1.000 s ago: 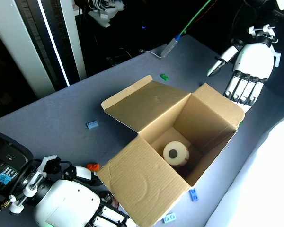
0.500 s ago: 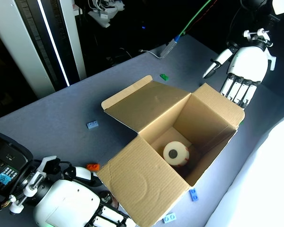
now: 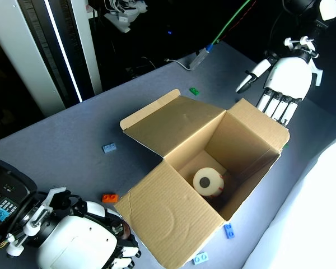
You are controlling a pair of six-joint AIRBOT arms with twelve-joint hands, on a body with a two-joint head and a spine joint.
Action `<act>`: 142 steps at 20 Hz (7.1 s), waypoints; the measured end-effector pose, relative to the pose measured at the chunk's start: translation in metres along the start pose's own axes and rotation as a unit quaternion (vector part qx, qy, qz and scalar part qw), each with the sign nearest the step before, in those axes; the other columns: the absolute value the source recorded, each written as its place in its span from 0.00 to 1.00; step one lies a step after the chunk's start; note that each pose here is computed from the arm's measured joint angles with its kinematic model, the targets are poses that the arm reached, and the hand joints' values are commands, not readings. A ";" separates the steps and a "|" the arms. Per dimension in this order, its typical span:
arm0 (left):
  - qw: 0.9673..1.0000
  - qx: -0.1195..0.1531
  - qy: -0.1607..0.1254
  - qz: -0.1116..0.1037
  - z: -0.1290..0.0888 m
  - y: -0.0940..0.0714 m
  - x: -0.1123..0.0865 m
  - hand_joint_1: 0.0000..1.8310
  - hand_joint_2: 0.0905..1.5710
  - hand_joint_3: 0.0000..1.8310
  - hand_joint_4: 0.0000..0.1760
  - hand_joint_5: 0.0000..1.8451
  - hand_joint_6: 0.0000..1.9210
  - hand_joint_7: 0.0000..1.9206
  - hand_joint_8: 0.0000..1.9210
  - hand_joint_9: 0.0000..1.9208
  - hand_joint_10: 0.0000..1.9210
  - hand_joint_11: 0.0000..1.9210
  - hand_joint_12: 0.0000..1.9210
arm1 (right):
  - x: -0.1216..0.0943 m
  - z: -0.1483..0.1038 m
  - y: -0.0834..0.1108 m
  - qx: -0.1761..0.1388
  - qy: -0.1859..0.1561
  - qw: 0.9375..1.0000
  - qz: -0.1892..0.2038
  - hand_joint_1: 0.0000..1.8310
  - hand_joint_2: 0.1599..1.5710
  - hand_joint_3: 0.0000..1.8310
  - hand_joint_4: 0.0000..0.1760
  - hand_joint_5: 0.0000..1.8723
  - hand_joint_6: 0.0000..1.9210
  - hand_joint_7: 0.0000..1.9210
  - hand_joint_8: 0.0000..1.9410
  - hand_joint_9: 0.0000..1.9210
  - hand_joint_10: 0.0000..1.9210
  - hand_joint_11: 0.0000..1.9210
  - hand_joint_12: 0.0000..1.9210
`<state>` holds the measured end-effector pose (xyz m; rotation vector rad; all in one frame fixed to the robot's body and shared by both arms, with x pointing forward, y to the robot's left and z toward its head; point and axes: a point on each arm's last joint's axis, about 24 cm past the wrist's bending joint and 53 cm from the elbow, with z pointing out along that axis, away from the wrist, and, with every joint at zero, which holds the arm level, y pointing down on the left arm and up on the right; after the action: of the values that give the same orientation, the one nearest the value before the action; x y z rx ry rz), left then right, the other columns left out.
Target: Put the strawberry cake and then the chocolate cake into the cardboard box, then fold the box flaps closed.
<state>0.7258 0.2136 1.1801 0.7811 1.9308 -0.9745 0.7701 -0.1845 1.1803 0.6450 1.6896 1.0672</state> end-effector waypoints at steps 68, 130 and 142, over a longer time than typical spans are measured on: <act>1.000 0.014 -0.004 0.000 0.023 -0.013 0.001 0.00 0.77 0.00 0.00 0.10 0.00 0.11 0.00 0.14 0.00 0.00 0.44 | 0.048 -0.016 0.238 -0.324 0.003 0.934 -0.150 0.22 0.66 0.00 0.00 0.03 0.05 0.10 0.00 0.02 0.28 0.00 0.56; 0.995 0.059 -0.084 0.019 0.051 -0.092 -0.082 0.00 0.76 0.00 0.01 0.18 0.00 0.22 0.00 0.26 0.00 0.08 0.43 | -0.047 -0.076 0.034 -0.065 -0.017 0.965 -0.252 0.04 0.73 0.00 0.00 0.17 0.02 0.21 0.00 0.17 0.11 0.00 0.62; 0.997 0.045 -0.064 0.021 0.071 -0.085 -0.060 0.00 0.76 0.00 0.05 0.19 0.01 0.21 0.00 0.23 0.00 0.05 0.44 | -0.002 -0.058 0.030 -0.098 -0.005 0.962 -0.253 0.08 0.69 0.00 0.00 0.17 0.01 0.20 0.00 0.14 0.13 0.00 0.61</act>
<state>0.7142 0.1008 1.2353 0.7878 1.7638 -1.0651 0.7144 -0.1926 1.2142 0.0764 1.5946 0.8397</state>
